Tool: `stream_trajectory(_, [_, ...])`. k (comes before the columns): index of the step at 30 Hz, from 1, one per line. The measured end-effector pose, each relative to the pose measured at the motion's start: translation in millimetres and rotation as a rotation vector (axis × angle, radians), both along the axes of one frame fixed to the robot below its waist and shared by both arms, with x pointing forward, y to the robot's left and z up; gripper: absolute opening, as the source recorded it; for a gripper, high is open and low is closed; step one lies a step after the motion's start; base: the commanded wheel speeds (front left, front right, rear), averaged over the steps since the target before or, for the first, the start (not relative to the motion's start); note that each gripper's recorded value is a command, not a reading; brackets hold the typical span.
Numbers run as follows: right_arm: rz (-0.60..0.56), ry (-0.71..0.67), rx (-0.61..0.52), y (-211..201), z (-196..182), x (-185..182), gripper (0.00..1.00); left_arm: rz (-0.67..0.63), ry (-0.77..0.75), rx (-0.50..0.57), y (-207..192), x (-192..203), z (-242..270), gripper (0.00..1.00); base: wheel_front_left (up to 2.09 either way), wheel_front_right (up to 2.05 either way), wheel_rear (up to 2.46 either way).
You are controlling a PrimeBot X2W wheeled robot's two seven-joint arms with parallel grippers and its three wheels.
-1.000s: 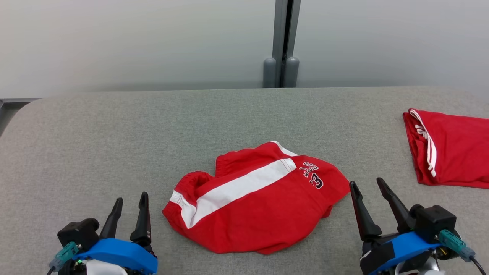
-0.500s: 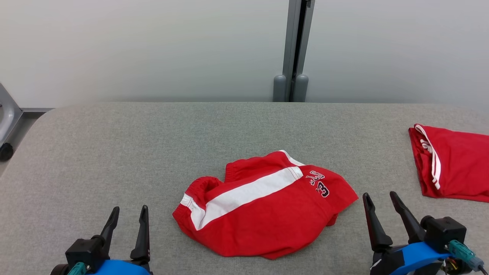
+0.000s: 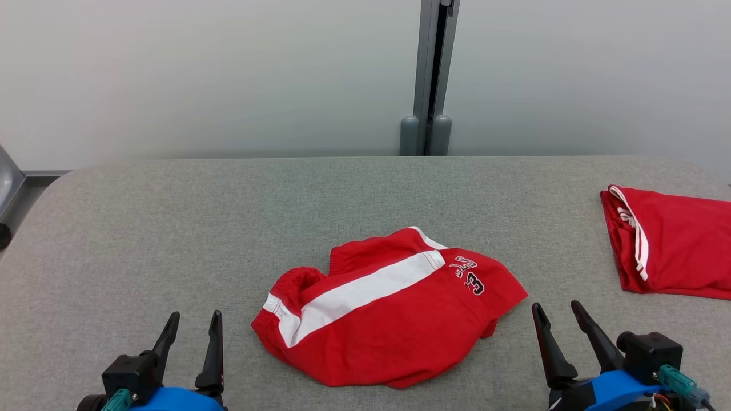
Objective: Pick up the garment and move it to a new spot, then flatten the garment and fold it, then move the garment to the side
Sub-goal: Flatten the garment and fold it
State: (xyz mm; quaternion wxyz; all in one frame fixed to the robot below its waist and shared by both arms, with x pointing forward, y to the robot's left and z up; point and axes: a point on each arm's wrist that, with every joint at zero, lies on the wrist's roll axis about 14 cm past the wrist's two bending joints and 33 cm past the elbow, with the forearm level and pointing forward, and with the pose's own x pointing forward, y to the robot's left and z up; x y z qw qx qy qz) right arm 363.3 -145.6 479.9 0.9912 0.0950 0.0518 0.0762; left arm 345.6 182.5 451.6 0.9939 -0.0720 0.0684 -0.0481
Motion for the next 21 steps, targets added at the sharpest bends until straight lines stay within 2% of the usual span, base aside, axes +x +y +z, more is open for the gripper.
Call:
stream_trajectory(12, [0.008, 0.002, 0.001, 2.9, -1.2, 1.4, 1.00, -0.033, 0.056, -0.009, -7.4, -1.5, -12.3, 1.00, 0.00, 0.00, 0.00])
stream_trajectory(21, [0.027, 0.017, -0.002, 9.0, -5.6, 12.7, 1.00, -0.196, 0.198, 0.033, -31.6, 25.3, -32.4, 1.00, 0.00, 0.00, 0.00])
